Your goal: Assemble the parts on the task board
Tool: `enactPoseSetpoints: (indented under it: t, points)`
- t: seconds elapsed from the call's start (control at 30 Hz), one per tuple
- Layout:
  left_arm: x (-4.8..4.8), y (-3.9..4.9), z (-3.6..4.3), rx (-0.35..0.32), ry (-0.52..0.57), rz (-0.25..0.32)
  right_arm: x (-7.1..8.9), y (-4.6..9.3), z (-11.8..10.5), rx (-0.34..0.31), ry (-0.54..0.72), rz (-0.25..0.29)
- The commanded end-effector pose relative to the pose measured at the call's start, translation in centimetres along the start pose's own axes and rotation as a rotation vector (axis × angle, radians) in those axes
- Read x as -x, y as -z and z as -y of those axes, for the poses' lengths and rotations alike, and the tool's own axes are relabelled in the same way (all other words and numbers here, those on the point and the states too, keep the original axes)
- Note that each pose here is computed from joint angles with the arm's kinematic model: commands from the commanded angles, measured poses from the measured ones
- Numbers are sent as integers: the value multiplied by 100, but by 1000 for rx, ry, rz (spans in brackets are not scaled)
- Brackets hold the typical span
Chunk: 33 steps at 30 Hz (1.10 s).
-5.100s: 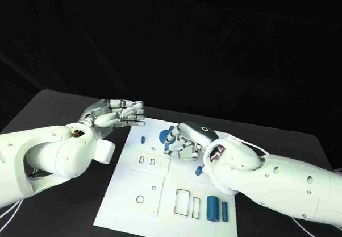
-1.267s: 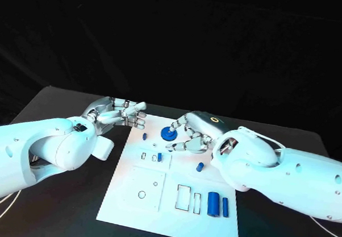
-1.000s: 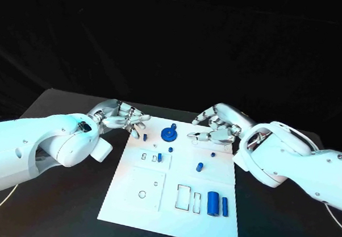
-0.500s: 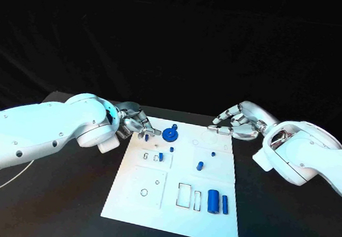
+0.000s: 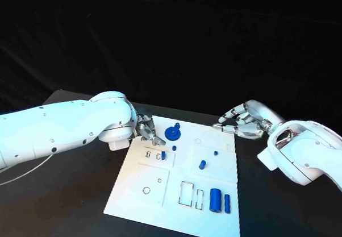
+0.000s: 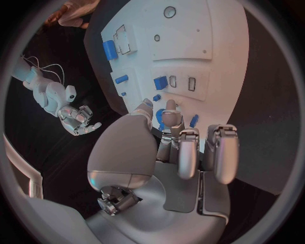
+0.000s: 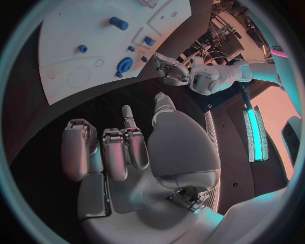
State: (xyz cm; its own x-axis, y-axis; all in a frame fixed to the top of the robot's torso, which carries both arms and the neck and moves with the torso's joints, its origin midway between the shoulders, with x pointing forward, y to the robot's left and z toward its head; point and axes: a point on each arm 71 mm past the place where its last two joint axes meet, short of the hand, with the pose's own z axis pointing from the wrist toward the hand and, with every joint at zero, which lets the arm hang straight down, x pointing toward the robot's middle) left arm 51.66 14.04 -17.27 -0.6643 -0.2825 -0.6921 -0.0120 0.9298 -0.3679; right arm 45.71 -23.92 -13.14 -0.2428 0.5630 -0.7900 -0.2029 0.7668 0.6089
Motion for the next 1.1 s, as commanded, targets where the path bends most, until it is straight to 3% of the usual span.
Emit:
enactPoseSetpoints:
  t: [0.03, 0.27, 1.1]
  points:
    - [-33, -36, 20, 59, -67, -31, 5, -8, 3, -2, 28, 7]
    - [-84, -86, 91, 60, -73, -48, 3, -15, 1, -1, 36, 8]
    - [-113, -174, 129, 73, -75, -93, -29, -34, -48, 14, 43, 10]
